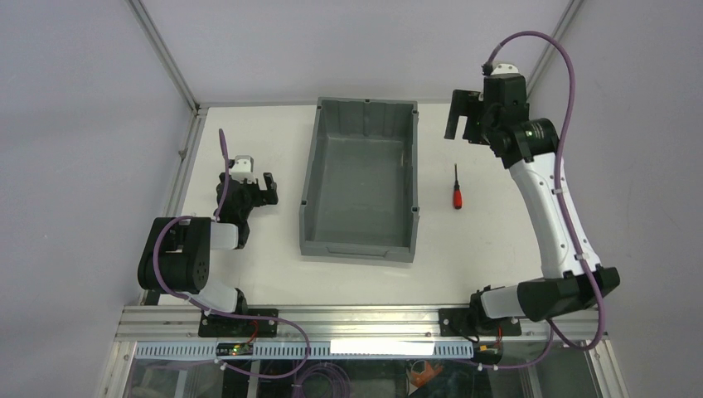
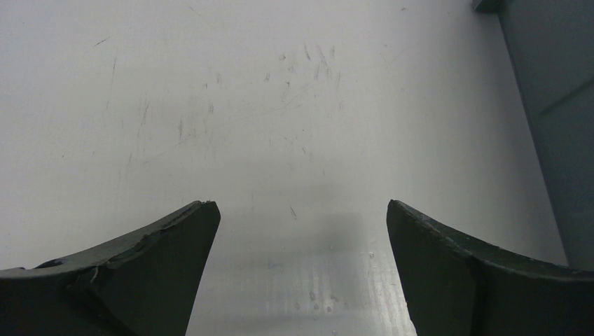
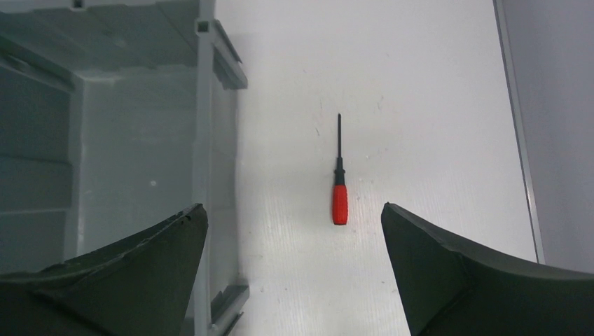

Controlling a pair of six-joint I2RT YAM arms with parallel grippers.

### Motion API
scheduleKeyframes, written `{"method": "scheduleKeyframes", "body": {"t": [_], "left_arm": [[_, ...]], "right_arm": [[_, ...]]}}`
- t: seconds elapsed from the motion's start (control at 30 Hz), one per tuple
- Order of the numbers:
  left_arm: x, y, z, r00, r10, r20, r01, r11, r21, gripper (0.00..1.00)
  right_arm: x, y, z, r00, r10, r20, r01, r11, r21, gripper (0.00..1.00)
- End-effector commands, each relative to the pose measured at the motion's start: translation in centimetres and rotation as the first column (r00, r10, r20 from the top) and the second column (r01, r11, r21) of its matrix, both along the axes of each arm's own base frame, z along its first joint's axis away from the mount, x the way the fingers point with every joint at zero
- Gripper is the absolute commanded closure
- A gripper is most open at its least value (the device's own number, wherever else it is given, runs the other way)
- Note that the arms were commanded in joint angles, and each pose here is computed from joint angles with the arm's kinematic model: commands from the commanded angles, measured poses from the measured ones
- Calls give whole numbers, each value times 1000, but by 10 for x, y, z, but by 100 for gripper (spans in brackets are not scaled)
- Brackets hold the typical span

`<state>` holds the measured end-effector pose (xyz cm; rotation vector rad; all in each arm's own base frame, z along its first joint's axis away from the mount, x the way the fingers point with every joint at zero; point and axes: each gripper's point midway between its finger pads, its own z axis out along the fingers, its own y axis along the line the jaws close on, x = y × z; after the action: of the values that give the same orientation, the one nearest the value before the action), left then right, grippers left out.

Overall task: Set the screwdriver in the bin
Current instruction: Pick up the screwdriver from the center of the board.

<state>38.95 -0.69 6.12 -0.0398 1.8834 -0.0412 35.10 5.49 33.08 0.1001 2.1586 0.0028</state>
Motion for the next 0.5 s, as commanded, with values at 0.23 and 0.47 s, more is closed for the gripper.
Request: {"method": "scheduleKeyframes", "body": {"t": [0.23,0.47], "left_arm": [[4,-8,17,998,-27,60,28,999,-15,1],[4,-8,18,998,-28,60,29,999,-15,1]], "right_arm": [[15,-30,-76,961,-72,-266,85,996,37,6],[22,-34,-136,923,-83,-376,117,991,66,10]]}}
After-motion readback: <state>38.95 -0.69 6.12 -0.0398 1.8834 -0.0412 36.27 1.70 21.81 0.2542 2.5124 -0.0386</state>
